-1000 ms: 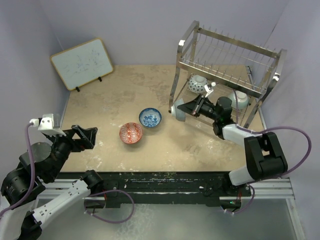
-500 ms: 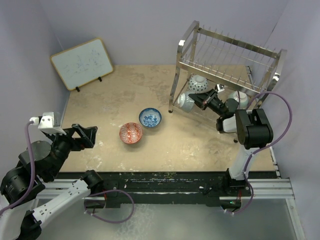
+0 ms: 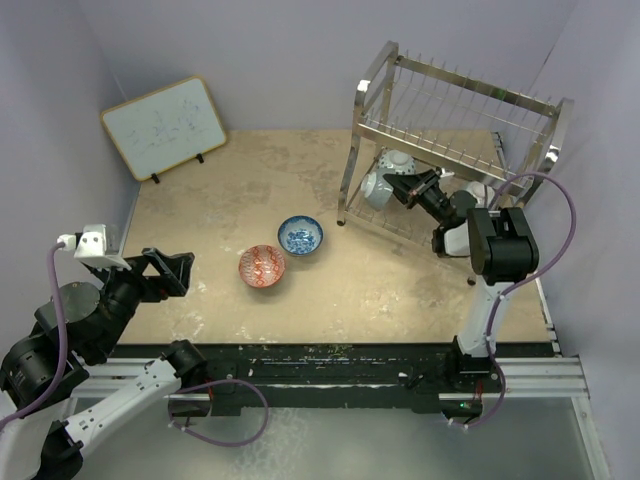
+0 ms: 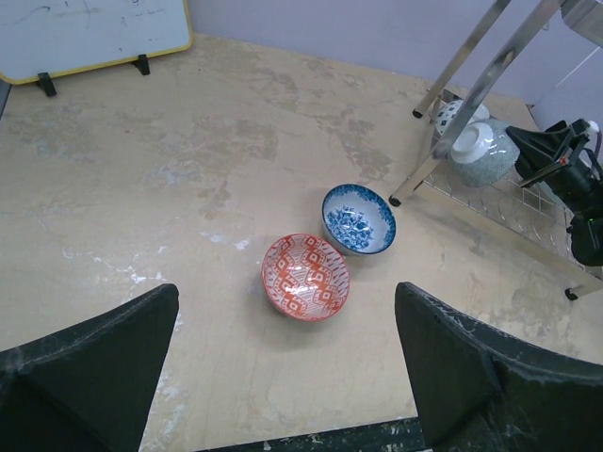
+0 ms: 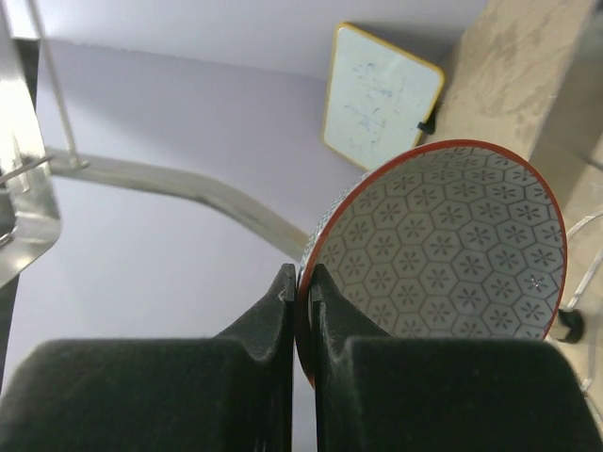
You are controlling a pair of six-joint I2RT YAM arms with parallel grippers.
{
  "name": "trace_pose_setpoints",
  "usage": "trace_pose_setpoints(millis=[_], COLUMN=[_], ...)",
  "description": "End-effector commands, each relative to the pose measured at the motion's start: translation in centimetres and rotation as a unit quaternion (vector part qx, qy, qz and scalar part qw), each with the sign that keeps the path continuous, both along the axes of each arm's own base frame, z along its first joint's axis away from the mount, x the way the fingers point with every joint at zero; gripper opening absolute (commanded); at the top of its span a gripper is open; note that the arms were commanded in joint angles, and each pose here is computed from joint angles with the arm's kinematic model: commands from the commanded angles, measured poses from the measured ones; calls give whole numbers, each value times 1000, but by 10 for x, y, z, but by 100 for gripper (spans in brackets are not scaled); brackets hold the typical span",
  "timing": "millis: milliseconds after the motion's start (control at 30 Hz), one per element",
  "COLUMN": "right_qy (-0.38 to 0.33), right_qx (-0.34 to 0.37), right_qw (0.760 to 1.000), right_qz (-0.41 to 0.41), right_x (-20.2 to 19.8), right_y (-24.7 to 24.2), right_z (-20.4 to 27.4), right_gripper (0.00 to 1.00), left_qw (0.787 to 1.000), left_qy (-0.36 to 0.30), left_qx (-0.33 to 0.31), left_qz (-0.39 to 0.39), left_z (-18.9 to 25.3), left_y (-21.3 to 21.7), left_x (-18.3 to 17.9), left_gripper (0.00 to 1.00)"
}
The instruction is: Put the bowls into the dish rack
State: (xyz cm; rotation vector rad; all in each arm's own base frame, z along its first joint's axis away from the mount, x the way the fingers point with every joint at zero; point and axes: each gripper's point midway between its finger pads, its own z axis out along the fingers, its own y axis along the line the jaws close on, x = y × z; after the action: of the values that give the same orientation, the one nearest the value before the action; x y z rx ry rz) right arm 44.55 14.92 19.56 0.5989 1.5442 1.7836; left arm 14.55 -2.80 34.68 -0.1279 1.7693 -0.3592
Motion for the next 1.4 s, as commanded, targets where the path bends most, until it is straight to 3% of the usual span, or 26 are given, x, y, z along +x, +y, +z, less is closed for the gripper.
trace_pose_setpoints(millis=[0, 633, 1367], right_qy=[-148, -105, -7], right_qx=[24, -4, -79], right_qw=[988, 992, 989], right_qz=[-33, -65, -126], right_x=[-3, 19, 20], right_y=[-10, -17, -63], right_z=[58, 16, -46], right_gripper=[0, 0, 22], left_qw=[1000, 1000, 1000], left_qy=[-15, -16, -10], left_qx=[-12, -13, -8], left_qz=[-6, -2, -17], left_z=[12, 13, 8], left_y=[0, 9, -7], left_x=[-2, -10, 0], left_gripper=[99, 99, 99])
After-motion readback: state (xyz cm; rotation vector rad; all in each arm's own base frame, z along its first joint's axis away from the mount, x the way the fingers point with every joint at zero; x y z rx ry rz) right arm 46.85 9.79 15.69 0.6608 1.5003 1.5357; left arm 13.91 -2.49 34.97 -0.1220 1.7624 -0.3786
